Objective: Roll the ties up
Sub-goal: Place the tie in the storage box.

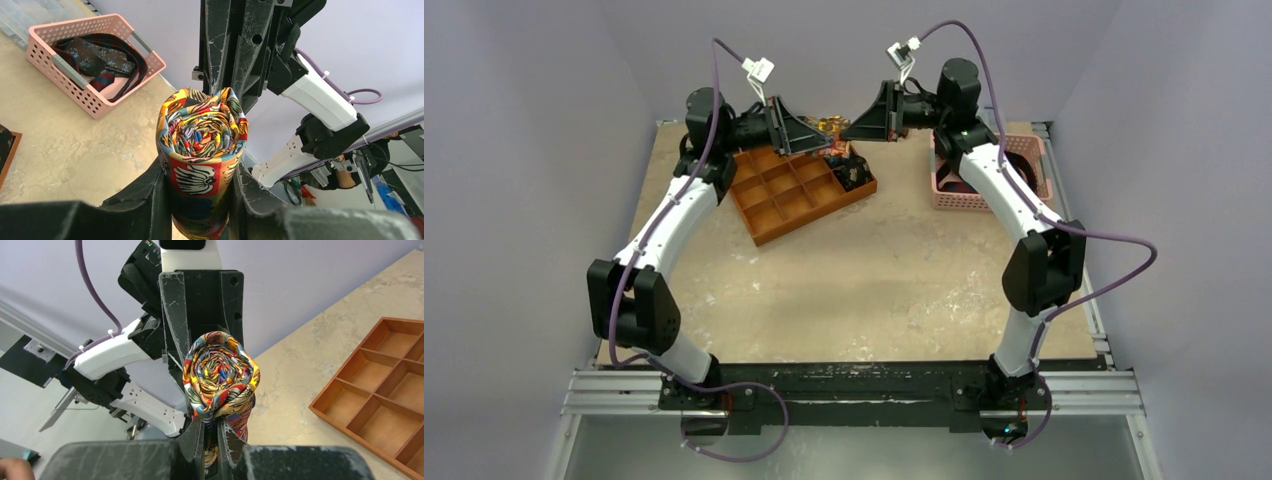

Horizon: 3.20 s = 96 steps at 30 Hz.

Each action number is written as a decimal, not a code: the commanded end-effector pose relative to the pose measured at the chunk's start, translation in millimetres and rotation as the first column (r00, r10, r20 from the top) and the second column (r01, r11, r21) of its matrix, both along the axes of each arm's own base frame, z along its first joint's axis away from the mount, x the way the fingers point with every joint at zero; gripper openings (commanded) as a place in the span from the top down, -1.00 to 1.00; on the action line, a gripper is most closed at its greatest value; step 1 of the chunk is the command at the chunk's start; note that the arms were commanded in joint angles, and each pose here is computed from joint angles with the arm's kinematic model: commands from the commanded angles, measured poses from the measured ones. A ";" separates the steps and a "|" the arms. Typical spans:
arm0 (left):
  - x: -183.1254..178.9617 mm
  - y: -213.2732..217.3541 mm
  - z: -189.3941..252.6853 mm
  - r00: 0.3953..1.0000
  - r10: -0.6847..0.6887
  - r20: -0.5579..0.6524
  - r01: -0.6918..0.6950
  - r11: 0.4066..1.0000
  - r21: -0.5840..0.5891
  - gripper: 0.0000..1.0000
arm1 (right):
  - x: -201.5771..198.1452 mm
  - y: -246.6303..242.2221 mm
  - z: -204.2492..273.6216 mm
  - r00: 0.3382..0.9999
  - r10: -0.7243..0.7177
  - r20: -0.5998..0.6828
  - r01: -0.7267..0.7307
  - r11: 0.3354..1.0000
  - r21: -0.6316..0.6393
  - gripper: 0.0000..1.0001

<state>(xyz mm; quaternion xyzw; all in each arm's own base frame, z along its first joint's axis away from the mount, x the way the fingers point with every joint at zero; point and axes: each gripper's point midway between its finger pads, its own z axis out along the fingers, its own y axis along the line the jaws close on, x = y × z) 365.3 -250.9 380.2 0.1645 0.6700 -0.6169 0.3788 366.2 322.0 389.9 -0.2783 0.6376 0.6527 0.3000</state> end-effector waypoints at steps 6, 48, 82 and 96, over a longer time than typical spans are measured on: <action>-5.0 2.4 5.6 0.997 0.008 0.075 -0.014 0.997 0.078 1.00 | -17.3 -4.0 20.4 0.997 -0.010 0.071 0.010 1.000 -0.005 -0.05; 90.5 30.4 -248.5 0.979 -0.205 -0.013 0.100 0.423 0.901 1.00 | 38.6 -113.7 -39.3 0.895 -0.425 0.135 0.446 0.861 -0.246 -0.97; 118.0 35.3 -323.3 0.929 -0.365 0.060 -0.010 0.139 0.990 1.00 | 41.7 -120.5 -47.5 0.892 -0.440 0.105 0.452 0.853 -0.260 -0.97; 132.0 31.3 -313.2 0.927 -0.351 0.132 -0.078 0.165 0.983 0.08 | 46.6 -118.5 -51.8 0.896 -0.438 0.072 0.441 0.860 -0.258 -0.97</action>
